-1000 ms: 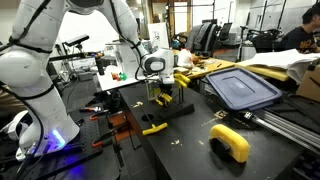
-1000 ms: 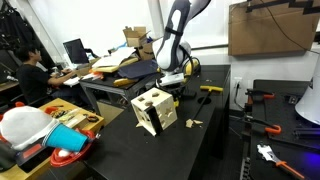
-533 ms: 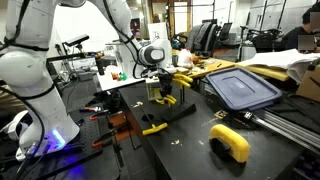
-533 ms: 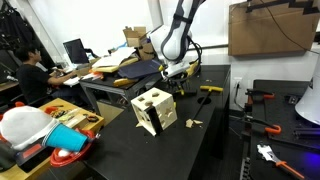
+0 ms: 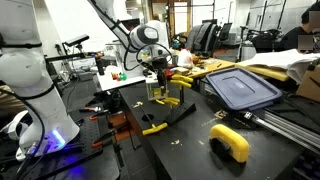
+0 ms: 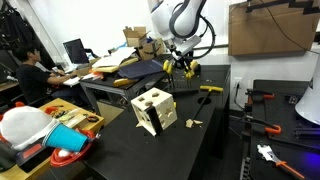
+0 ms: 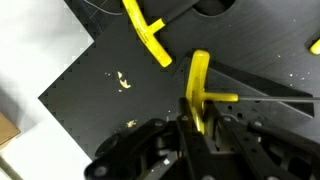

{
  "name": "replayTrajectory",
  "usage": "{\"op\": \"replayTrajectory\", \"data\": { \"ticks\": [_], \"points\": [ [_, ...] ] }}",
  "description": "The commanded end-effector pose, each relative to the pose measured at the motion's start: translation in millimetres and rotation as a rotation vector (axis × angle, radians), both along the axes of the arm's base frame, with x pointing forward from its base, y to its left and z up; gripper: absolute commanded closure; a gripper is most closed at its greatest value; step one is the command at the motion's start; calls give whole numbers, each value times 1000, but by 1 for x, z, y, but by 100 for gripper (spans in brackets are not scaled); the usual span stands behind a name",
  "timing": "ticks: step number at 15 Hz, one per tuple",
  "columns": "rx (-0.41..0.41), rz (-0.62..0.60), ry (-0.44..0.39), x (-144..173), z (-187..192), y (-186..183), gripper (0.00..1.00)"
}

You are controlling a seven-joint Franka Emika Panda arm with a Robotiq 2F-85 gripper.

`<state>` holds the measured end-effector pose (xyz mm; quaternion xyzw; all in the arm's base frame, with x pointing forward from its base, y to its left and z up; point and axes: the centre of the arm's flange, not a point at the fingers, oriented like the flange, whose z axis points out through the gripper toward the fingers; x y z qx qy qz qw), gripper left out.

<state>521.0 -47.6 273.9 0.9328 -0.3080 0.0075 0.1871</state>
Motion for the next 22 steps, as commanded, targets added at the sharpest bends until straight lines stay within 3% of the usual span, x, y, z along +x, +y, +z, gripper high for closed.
{"op": "replayTrajectory", "data": {
  "ticks": [1, 8, 12, 17, 22],
  "points": [
    [-57, 69, -17, -25, 50, -7, 95],
    [-335, 151, -171, -22, 119, -22, 95],
    [-454, 240, -251, -9, 139, -2, 95],
    [-484, 385, -275, 12, 150, 47, 95],
    [-509, 565, -201, 14, 157, 78, 95]
  ]
}}
